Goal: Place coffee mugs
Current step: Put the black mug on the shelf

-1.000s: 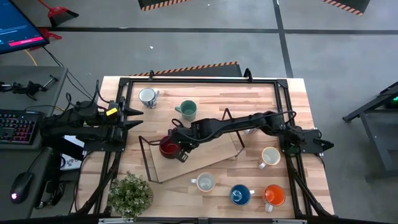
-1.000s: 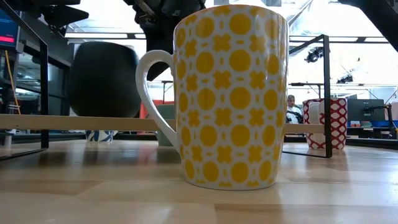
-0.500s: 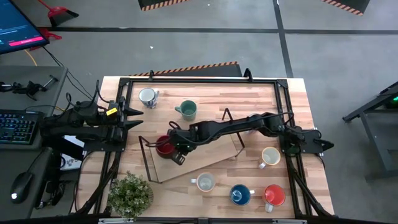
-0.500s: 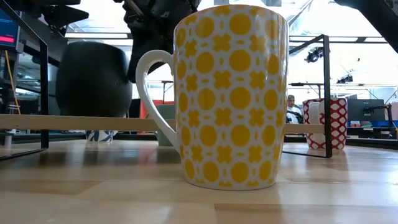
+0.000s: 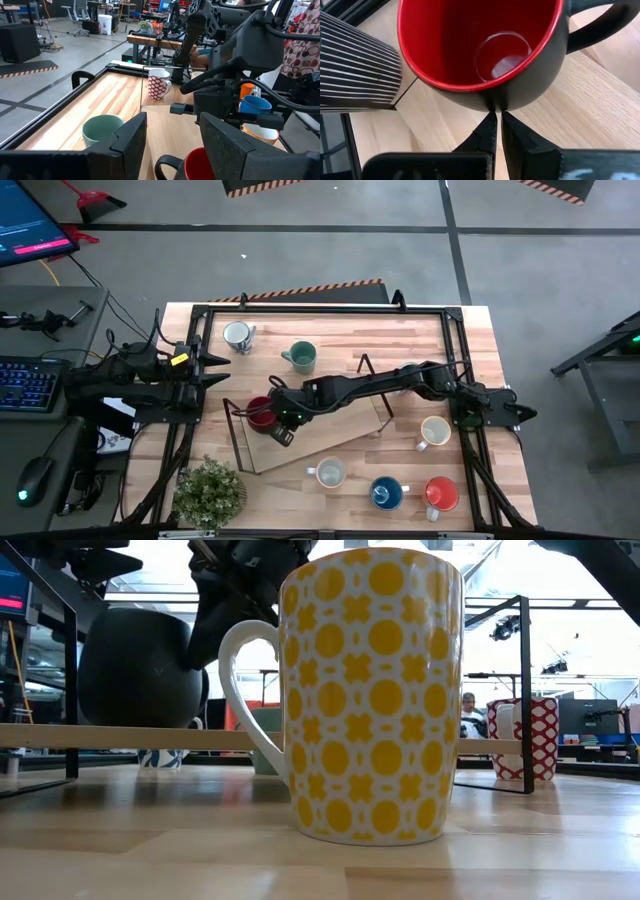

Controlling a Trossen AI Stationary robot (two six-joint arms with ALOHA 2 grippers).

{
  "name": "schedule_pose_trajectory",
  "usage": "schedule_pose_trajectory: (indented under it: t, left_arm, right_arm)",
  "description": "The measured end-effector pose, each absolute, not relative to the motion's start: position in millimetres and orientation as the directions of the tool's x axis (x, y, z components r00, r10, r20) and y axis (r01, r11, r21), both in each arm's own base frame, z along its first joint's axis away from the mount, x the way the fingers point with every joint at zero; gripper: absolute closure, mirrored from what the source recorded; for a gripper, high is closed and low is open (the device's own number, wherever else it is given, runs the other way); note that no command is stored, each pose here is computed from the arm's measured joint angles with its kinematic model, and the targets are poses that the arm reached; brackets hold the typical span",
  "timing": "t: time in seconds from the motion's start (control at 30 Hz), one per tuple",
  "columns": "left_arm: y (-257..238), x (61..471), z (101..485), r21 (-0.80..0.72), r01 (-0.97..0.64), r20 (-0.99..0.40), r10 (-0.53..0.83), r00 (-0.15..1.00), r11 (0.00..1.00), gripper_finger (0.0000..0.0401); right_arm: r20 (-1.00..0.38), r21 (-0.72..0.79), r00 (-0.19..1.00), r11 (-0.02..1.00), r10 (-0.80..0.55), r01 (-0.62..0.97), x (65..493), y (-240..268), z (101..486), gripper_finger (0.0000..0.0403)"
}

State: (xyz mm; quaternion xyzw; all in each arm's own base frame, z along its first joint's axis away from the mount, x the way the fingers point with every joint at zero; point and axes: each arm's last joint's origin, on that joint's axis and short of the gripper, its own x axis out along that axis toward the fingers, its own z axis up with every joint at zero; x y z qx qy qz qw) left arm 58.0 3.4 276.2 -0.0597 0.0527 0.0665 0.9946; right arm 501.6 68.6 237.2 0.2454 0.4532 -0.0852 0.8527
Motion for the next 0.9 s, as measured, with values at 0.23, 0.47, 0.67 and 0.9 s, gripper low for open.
schedule_pose_trajectory:
  t: [0.23,0.47,0.67,0.9]
  left_arm:
    - [3.4,58.0,276.2,-0.112,-0.139,-0.113,0.126,0.986,0.984,0.0227]
    - [3.4,58.0,276.2,-0.112,-0.139,-0.113,0.126,0.986,0.984,0.0227]
    - [3.4,58.0,276.2,-0.112,-0.139,-0.113,0.126,0.986,0.984,0.0227]
    - [3.4,58.0,276.2,-0.112,-0.139,-0.113,0.126,0.986,0.984,0.0227]
  right_arm:
    - [-0.838,0.324,0.540,0.868,0.078,0.377,498.3,68.3,234.8,0.0391]
    - [-0.866,0.263,0.501,0.858,0.009,0.440,494.0,65.9,232.1,0.0391]
    - [-0.846,0.248,0.531,0.848,-0.046,0.469,496.6,64.5,233.7,0.0391]
    - [-0.824,0.275,0.565,0.849,-0.034,0.452,499.9,65.2,235.9,0.0391]
